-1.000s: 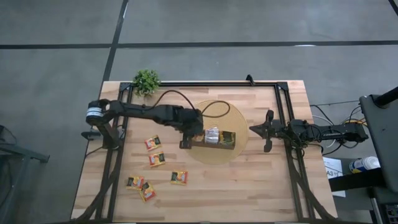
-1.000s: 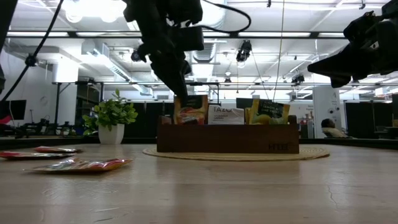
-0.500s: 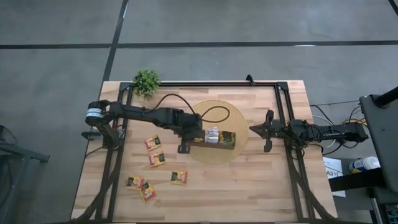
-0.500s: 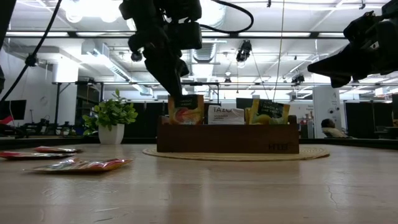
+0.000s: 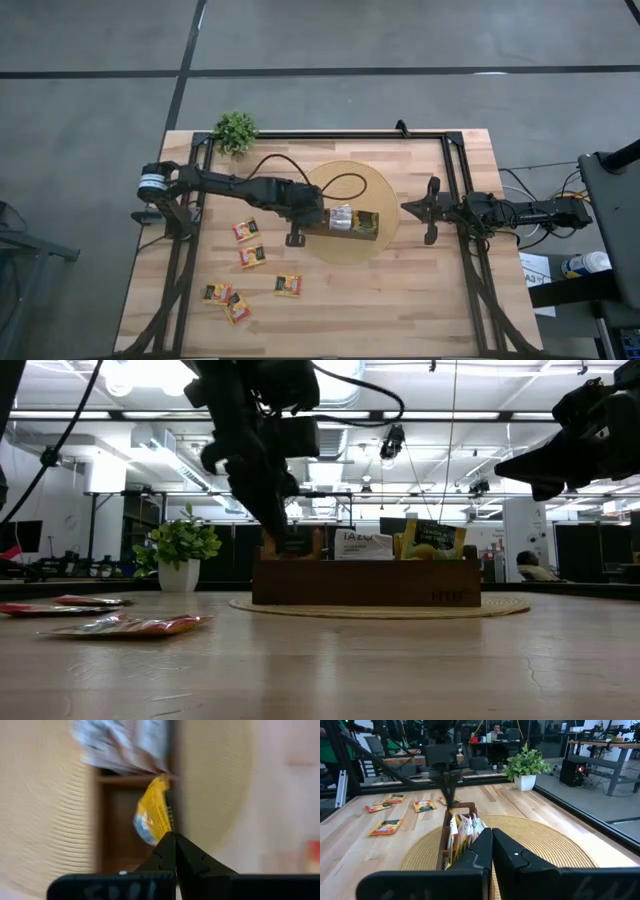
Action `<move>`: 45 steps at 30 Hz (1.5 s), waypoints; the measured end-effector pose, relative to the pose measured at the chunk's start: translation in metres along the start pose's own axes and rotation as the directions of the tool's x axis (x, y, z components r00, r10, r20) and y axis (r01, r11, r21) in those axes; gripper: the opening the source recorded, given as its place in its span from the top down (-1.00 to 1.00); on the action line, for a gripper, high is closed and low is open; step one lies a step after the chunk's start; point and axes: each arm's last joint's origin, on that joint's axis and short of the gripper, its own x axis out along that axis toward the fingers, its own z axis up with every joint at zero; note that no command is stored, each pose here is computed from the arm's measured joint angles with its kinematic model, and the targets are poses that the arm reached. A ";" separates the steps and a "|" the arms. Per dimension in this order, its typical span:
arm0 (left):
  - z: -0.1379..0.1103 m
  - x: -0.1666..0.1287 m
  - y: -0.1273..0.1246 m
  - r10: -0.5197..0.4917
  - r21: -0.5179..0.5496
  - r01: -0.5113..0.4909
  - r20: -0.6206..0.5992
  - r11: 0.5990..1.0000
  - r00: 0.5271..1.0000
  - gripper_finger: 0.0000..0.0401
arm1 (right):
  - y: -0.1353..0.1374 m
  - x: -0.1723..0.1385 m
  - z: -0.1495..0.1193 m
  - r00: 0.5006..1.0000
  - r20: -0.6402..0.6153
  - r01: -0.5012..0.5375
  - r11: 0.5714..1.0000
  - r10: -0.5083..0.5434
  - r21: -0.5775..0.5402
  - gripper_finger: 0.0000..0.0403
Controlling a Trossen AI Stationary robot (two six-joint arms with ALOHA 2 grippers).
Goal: Pick & Place Tea
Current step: Put the orange tea bag into the left section of the wooden organizer
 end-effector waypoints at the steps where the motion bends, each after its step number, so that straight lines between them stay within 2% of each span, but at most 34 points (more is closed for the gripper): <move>1: 0.001 0.000 0.002 0.038 0.011 -0.038 0.007 0.999 0.999 1.00 | 0.000 0.000 0.000 1.000 0.000 0.000 1.000 0.000 0.000 0.96; 5: 0.001 0.001 0.014 0.107 0.024 -0.108 0.016 0.994 0.994 1.00 | 0.000 0.000 0.000 1.000 0.000 0.000 1.000 0.000 0.000 0.96; 14: -0.003 0.000 0.037 0.141 0.005 -0.141 0.012 0.990 0.990 1.00 | 0.000 0.000 0.000 1.000 0.000 0.000 1.000 0.000 0.000 0.96; 21: -0.005 0.000 0.040 0.145 -0.011 -0.145 0.005 0.989 0.989 0.98 | 0.000 0.000 0.000 1.000 0.000 0.000 1.000 0.000 0.000 0.96; 25: -0.005 0.000 0.039 0.119 -0.010 -0.119 0.014 0.993 0.993 0.80 | 0.000 0.000 0.000 1.000 0.000 0.000 1.000 0.000 0.000 0.96; 29: -0.004 0.000 0.040 0.121 -0.017 -0.120 0.017 0.993 0.993 0.51 | 0.000 0.000 0.000 1.000 0.000 0.000 1.000 0.000 0.000 0.96; 33: -0.005 -0.003 0.041 0.187 -0.040 -0.187 -0.007 0.982 0.982 0.28 | 0.000 0.000 0.000 1.000 0.000 0.000 1.000 0.000 0.000 0.96; 36: -0.003 -0.017 0.041 0.228 -0.044 -0.229 -0.031 0.972 0.973 0.19 | 0.000 0.000 0.000 1.000 0.000 0.000 1.000 0.000 0.000 0.96; 38: -0.002 -0.029 0.041 0.229 -0.079 -0.231 -0.032 0.970 0.973 0.17 | 0.000 0.000 0.000 1.000 0.000 0.000 1.000 0.000 0.000 0.96; 41: -0.004 -0.047 0.038 0.225 -0.192 -0.223 -0.011 0.956 0.974 0.17 | 0.000 0.000 0.000 1.000 0.000 0.000 1.000 0.000 0.000 0.96; 45: -0.014 -0.074 0.033 0.230 -0.365 -0.210 0.013 0.907 0.973 0.17 | 0.000 0.000 0.000 1.000 0.000 0.000 1.000 0.000 0.000 0.96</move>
